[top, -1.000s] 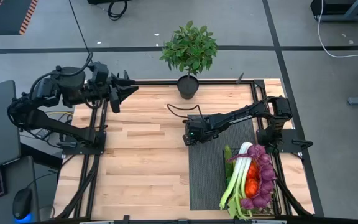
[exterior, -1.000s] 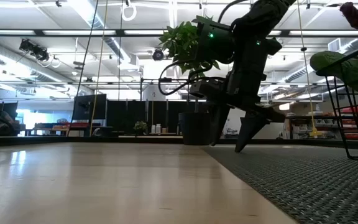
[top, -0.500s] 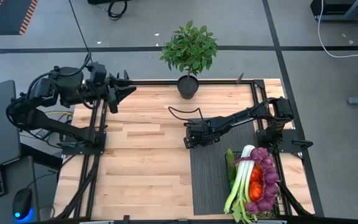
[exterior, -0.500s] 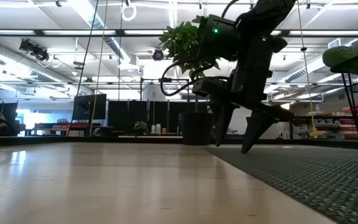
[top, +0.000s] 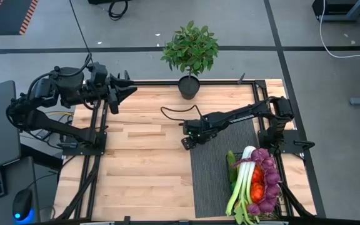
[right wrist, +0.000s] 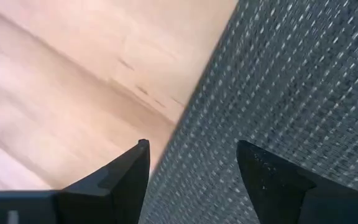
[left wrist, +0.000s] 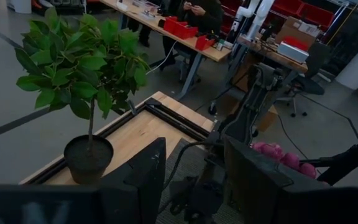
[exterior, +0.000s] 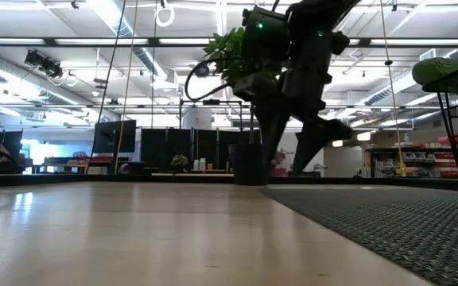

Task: Build produce basket
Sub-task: Adjust the grey mat, then return to home position

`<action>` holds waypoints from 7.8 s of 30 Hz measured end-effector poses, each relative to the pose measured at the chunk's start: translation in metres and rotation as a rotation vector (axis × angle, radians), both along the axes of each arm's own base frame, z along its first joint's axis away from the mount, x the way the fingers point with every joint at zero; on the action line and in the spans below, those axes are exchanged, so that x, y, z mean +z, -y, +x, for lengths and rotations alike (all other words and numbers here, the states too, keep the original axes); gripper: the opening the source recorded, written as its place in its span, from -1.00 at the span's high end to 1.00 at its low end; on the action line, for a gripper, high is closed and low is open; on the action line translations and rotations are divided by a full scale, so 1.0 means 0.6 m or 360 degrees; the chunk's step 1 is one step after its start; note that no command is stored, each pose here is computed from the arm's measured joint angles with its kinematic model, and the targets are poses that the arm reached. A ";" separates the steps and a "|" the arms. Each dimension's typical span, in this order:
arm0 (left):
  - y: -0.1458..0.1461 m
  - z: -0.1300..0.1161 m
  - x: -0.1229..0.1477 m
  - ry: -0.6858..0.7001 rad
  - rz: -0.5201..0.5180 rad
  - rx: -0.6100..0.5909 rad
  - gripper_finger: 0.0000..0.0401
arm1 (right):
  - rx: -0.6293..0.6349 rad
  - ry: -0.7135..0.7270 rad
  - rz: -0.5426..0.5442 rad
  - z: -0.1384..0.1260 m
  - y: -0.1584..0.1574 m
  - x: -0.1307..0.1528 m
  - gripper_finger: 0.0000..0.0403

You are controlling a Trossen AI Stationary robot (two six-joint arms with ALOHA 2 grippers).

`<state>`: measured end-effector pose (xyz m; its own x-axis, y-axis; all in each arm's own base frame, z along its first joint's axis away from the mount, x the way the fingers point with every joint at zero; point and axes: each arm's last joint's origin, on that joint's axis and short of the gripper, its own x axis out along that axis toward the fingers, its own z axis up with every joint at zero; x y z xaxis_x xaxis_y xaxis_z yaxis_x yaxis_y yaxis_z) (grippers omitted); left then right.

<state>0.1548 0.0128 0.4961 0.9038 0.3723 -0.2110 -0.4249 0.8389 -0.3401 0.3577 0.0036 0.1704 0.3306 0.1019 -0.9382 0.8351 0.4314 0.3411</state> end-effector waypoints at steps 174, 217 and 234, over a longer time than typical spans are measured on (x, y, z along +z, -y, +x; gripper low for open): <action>0.006 -0.126 -0.404 0.0772 -0.0384 -0.0213 0.99 | 0.0226 0.0716 -0.0525 -0.290 0.046 0.248 0.95; 0.016 -0.093 -0.546 0.0224 0.0526 -0.0413 0.96 | -0.0079 0.1960 -0.0558 -0.385 0.019 0.095 0.97; 0.016 -0.093 -0.545 0.0224 0.0577 -0.0408 0.84 | 0.0426 0.1814 -0.0873 -0.399 0.017 -0.017 0.97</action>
<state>0.0991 0.0030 0.1689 0.9869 0.1599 0.0231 -0.1588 0.9863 -0.0449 0.1184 -0.0064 0.1601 0.9964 -0.0173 -0.0826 0.0583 0.8486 0.5259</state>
